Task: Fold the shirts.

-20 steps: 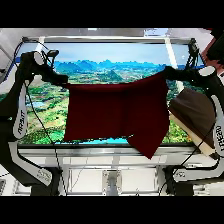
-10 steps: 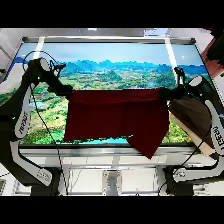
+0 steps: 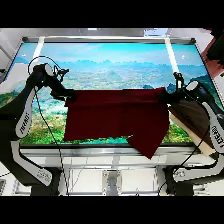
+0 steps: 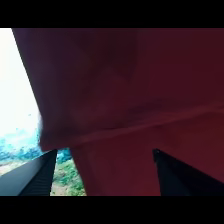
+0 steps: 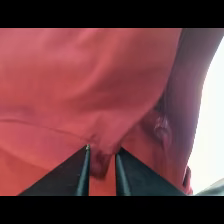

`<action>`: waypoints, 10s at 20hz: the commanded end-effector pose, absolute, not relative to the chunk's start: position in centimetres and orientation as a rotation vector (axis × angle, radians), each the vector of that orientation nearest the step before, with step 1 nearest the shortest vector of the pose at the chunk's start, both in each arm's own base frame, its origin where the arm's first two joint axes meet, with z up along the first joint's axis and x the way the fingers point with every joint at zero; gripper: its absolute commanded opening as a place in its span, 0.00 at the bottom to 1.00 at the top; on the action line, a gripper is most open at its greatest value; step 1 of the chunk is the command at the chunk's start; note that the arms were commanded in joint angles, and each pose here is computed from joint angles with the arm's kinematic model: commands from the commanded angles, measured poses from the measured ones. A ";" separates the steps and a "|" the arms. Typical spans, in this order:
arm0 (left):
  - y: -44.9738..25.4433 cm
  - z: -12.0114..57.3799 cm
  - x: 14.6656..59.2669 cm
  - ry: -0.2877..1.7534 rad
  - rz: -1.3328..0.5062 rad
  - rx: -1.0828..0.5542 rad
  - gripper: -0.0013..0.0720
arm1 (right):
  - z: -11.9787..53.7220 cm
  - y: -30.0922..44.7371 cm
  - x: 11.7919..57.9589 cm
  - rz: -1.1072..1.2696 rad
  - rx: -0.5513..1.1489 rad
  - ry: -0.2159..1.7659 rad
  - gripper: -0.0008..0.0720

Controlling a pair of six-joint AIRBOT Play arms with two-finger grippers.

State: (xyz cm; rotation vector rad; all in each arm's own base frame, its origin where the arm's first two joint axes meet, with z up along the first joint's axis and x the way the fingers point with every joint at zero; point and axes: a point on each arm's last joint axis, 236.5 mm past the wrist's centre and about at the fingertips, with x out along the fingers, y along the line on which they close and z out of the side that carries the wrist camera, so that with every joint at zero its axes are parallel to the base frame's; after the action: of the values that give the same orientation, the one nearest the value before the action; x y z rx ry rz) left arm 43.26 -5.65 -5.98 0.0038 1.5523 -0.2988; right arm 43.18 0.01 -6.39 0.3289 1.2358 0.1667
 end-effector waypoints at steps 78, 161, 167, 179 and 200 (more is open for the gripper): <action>-6.7 -11.0 21.1 1.546 0.131 -0.861 0.96 | -5.6 8.4 23.5 0.424 0.965 1.343 0.04; -28.0 7.9 47.8 0.663 -0.678 0.061 0.78 | -1.9 -1.2 40.4 0.117 0.599 1.280 0.84; -30.6 -2.6 43.1 0.935 -0.693 0.301 0.78 | -7.8 -0.8 41.0 0.165 0.617 1.359 0.89; -30.4 -5.8 42.7 1.019 -0.667 0.274 0.75 | -10.3 3.1 42.8 0.316 0.679 1.330 0.88; -31.3 -10.8 40.0 1.233 -0.611 0.079 0.03 | 9.9 13.4 41.1 0.764 0.647 0.996 0.04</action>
State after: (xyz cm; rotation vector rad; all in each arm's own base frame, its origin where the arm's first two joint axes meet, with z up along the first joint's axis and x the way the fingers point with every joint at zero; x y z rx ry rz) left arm 40.35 -30.41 -10.39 0.1395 1.2159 -0.6054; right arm 42.09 11.07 7.85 0.6536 0.9984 0.7057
